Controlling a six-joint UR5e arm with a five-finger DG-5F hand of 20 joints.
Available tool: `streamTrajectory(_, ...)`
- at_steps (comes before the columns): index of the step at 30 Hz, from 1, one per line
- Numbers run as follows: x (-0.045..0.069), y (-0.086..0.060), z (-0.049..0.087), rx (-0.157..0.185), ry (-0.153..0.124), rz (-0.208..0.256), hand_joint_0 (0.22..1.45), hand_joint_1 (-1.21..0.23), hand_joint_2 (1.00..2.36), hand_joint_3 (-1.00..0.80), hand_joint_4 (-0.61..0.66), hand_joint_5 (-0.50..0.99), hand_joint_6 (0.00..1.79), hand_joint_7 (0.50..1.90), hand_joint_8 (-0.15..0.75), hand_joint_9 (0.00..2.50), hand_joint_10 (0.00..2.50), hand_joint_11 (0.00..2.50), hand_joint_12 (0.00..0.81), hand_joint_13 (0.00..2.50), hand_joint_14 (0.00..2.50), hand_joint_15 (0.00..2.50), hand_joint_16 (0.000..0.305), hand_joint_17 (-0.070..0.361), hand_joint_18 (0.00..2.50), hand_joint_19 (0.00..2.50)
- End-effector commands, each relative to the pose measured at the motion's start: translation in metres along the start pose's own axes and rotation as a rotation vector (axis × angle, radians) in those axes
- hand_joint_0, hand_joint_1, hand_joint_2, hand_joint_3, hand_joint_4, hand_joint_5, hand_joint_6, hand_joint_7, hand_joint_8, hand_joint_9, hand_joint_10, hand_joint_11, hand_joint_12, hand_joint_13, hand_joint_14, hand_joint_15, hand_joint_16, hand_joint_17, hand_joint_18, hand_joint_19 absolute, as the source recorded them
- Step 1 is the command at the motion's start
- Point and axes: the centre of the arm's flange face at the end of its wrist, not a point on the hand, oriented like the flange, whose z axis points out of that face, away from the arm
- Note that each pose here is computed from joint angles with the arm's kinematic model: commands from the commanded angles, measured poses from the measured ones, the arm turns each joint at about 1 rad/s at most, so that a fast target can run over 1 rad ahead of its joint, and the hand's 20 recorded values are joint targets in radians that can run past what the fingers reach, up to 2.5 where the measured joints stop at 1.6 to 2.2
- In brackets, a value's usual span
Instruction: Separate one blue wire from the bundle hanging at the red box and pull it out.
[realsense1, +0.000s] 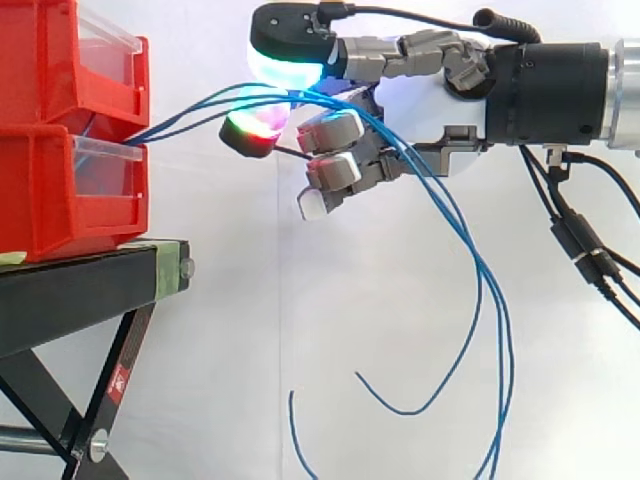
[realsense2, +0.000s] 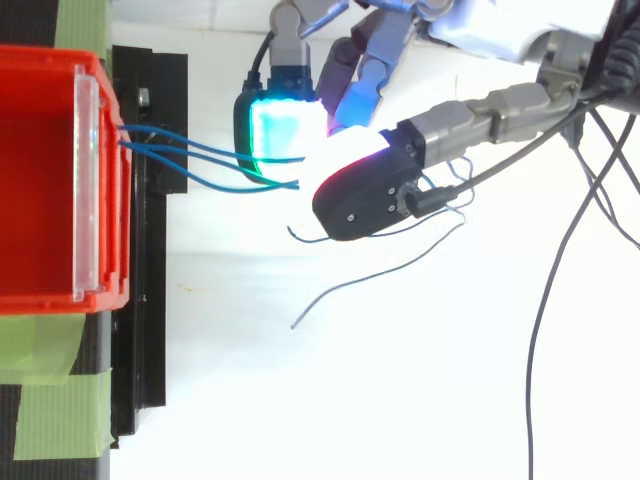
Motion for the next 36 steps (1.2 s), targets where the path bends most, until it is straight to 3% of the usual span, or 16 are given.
streamTrajectory(1, 0.0003, 0.0001, 0.0, 0.0, 0.0, 0.0, 0.59, -0.73, 1.02, -0.15, 0.06, -0.14, 0.89, 1.03, 0.317, 1.44, 0.01, 1.63, 0.458, 1.35, 0.02, 1.24, 0.048, 0.109, 0.9, 0.68)
streamTrajectory(15, 0.002, 0.0009, 0.0003, -0.002, 0.003, 0.0, 0.59, -0.81, 1.02, -0.01, -0.01, -0.1, 0.87, 1.1, 0.371, 1.6, 0.01, 1.6, 0.542, 1.51, 0.02, 1.2, 0.057, 0.128, 1.1, 0.57)
streamTrajectory(25, 0.003, 0.001, 0.0002, -0.001, 0.005, 0.0, 0.59, -0.82, 1.02, 0.0, -0.02, -0.09, 0.86, 1.12, 0.39, 1.45, 0.02, 1.35, 0.559, 1.44, 0.02, 1.11, 0.059, 0.133, 1.09, 0.56)
streamTrajectory(31, 0.0031, 0.0012, 0.0003, -0.003, 0.006, 0.001, 0.59, -0.83, 1.01, 0.0, -0.03, -0.09, 0.86, 1.11, 0.396, 1.25, 0.02, 1.11, 0.567, 1.26, 0.02, 0.98, 0.062, 0.139, 1.03, 0.55)
streamTrajectory(36, 0.0031, 0.0012, 0.0003, -0.003, 0.006, 0.001, 0.59, -0.84, 1.01, 0.01, -0.04, -0.08, 0.85, 1.15, 0.368, 1.05, 0.02, 0.83, 0.522, 0.86, 0.02, 0.69, 0.066, 0.15, 0.98, 0.53)
